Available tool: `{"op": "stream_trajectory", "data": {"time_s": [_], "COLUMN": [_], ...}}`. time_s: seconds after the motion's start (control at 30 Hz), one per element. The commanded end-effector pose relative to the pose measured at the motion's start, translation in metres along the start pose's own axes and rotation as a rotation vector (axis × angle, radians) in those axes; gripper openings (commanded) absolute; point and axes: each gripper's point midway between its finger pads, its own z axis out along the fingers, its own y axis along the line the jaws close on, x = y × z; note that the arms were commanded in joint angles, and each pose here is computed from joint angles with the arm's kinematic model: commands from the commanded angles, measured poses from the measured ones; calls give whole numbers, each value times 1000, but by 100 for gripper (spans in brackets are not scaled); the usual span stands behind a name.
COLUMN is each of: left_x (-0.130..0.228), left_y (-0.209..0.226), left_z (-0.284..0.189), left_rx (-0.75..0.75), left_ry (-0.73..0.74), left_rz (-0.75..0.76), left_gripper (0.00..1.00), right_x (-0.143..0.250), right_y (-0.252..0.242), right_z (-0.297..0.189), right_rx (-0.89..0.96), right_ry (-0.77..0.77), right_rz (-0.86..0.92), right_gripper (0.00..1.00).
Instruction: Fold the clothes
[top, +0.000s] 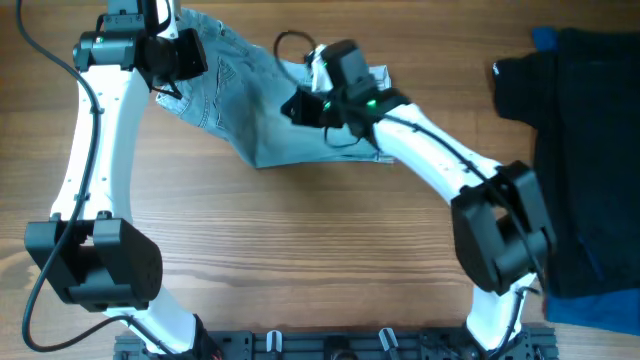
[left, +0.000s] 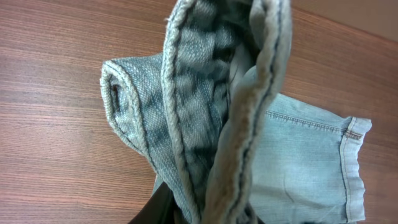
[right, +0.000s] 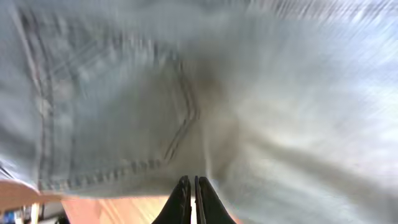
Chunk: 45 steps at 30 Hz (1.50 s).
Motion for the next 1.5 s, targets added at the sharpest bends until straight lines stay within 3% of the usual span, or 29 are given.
{"op": "stream_trajectory", "data": {"time_s": [0.0,0.2,0.4,0.63,0.77,0.83,1.03,1.17,1.37,1.47], "left_x": [-15,-14,-14,-11,-9,-8,-1,3,12,21], "left_y": [-14,-17,-17,-16,-15,-14,-38,-54,-98,-119], "left_z": [-22,-21,-21,-21,-20,-20,-17,-8,7,15], "left_rx": [26,29,30,26,8,2,13,-35,28,53], "left_ry": [-67,-65,-64,-51,-48,-40,-35,-54,-54,-44], "left_rz": [17,21,21,19,-21,-26,3,21,43,57], "left_gripper": [18,18,19,18,14,11,10,11,13,14], "right_x": [3,33,61,-18,-40,-46,-19,-1,10,18], "right_y": [-9,-35,-42,-41,-54,-81,-197,-218,-220,-237], "right_z": [13,89,124,55,16,-24,-119,-130,-133,-146], "right_rx": [13,10,-10,-114,-176,-98,467,523,536,664], "right_ry": [6,29,62,-47,-37,-26,55,129,169,184], "right_rz": [11,123,62,79,63,43,92,76,98,128], "right_gripper": [4,4,4,5,4,4,4,4,4,4]}}
